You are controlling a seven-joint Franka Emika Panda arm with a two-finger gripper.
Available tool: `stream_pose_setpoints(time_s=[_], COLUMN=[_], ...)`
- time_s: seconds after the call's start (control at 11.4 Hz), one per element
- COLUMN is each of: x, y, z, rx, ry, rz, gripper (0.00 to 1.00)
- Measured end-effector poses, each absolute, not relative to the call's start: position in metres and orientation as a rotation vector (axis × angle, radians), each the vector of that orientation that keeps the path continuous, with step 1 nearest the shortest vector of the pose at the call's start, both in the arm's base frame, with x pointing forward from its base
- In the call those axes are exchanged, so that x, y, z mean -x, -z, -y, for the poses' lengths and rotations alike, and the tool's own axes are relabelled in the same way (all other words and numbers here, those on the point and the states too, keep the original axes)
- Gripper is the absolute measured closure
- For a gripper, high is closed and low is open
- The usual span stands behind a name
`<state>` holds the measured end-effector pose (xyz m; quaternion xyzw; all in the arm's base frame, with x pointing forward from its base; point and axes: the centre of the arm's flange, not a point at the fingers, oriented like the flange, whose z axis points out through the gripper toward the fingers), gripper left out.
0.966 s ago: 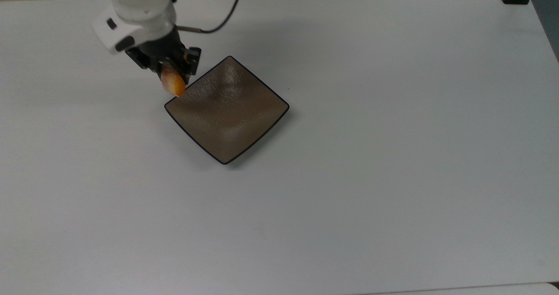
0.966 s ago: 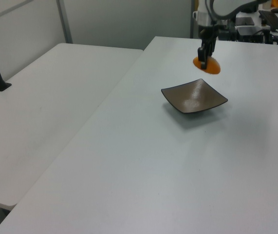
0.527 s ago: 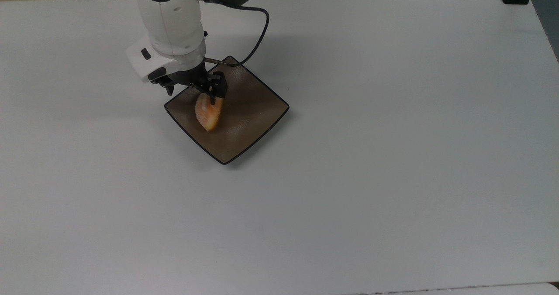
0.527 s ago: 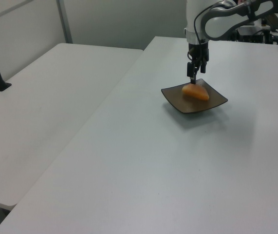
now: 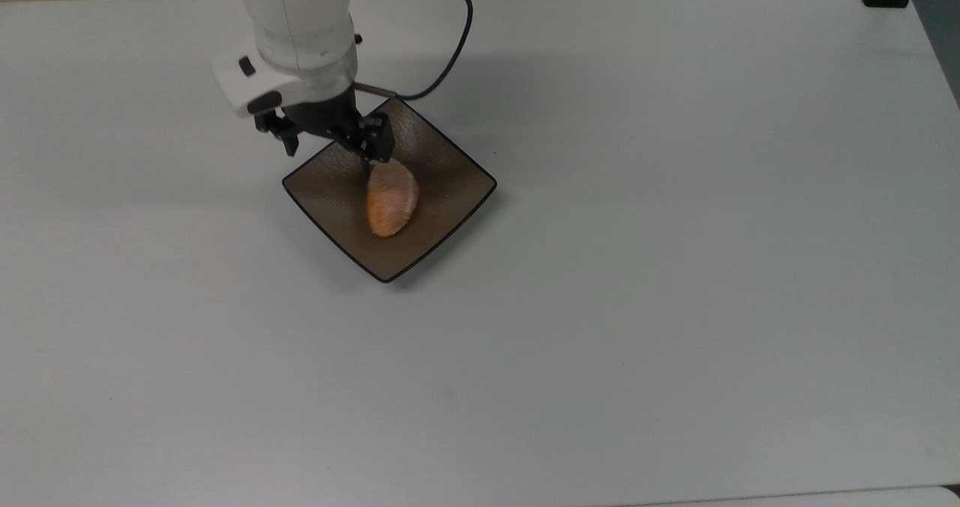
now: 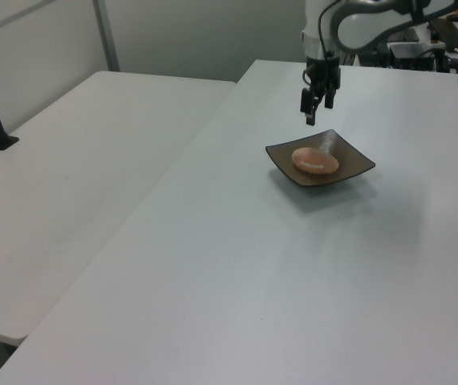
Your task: Bread is placed on a ceramic plate
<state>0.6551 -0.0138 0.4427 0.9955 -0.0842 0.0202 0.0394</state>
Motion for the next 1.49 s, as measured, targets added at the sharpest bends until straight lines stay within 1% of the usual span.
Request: stream_pose_setpoints(time_s=[0.26, 0.35, 0.53, 0.79, 0.88, 1.05, 1.49], x=[-0.628, -0.616, -0.595, -0.562, -0.553, -0.547, -0.553], y=[-0.492, -0.513, -0.544, -0.598, -0.604, -0.603, -0.589], z=[0.013, 0.009, -0.004, -0.034, -0.038, -0.041, -0.051], rx=[-3.018, -3.01, -3.008, -3.063, -3.079, -3.105, -3.121], ry=[0.025, 0.035, 0.062, 0.0, -0.008, 0.006, -0.04], rz=[0.288, 0.284, 0.264, 0.203, 0.188, 0.188, 0.157], gripper=[0.0, 0.0, 0.0, 0.0, 0.0, 0.0, 0.0])
